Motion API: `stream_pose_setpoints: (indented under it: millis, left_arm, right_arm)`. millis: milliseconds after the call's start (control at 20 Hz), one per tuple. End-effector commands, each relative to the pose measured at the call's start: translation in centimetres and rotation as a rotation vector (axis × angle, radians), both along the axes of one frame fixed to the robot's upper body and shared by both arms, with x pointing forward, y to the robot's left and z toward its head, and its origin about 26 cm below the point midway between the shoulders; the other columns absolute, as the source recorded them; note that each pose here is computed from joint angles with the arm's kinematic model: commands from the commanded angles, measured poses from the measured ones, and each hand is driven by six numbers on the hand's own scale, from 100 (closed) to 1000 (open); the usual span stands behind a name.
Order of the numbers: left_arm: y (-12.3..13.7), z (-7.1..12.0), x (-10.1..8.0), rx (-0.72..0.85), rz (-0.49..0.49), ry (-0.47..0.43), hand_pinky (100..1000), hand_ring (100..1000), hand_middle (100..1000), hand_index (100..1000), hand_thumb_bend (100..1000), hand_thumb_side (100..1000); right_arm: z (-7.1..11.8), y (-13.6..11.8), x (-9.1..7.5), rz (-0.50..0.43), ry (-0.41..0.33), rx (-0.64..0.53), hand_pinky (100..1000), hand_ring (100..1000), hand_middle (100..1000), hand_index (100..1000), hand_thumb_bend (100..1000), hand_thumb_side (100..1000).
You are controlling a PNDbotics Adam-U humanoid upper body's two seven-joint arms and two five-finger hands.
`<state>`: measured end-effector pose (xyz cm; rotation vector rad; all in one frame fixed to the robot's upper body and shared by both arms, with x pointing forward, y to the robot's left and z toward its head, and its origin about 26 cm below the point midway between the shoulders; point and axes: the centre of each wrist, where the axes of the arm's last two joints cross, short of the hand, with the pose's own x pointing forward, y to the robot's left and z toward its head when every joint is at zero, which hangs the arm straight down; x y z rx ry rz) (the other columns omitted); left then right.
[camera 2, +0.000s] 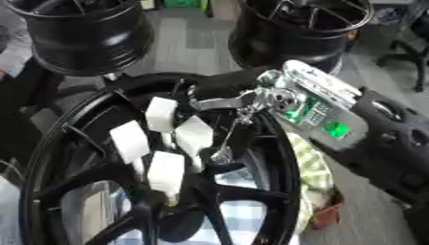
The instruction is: Pull the pin out of the wheel hub.
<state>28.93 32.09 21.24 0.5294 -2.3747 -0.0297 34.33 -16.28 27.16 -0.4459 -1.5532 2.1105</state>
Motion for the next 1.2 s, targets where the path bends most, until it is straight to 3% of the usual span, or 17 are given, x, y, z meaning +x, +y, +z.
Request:
stream_pose_setpoints:
  millis: [50,500,800,1200]
  left_arm:
    - [0.0,0.8,-0.3,0.015,-0.008,-0.024,753,845,725,869,330,751]
    - [0.1,0.8,-0.3,0.019,-0.007,-0.025,756,845,719,869,324,753]
    - [0.2,0.8,-0.3,0.023,-0.005,-0.026,757,845,718,870,323,753]
    - [0.4,0.8,-0.4,0.026,0.003,-0.03,758,845,718,870,323,752]
  right_arm:
    - [1.2,-0.5,-0.2,-0.015,-0.044,0.022,804,673,372,456,100,100]
    - [2.7,-0.7,-1.1,-0.002,-0.058,0.049,785,618,320,411,100,100]
    - [6.1,-2.2,-2.8,-0.017,-0.043,0.115,787,610,314,408,100,100]
    - [11.1,-6.3,-4.0,-0.157,-0.096,0.337,794,606,314,410,100,100]
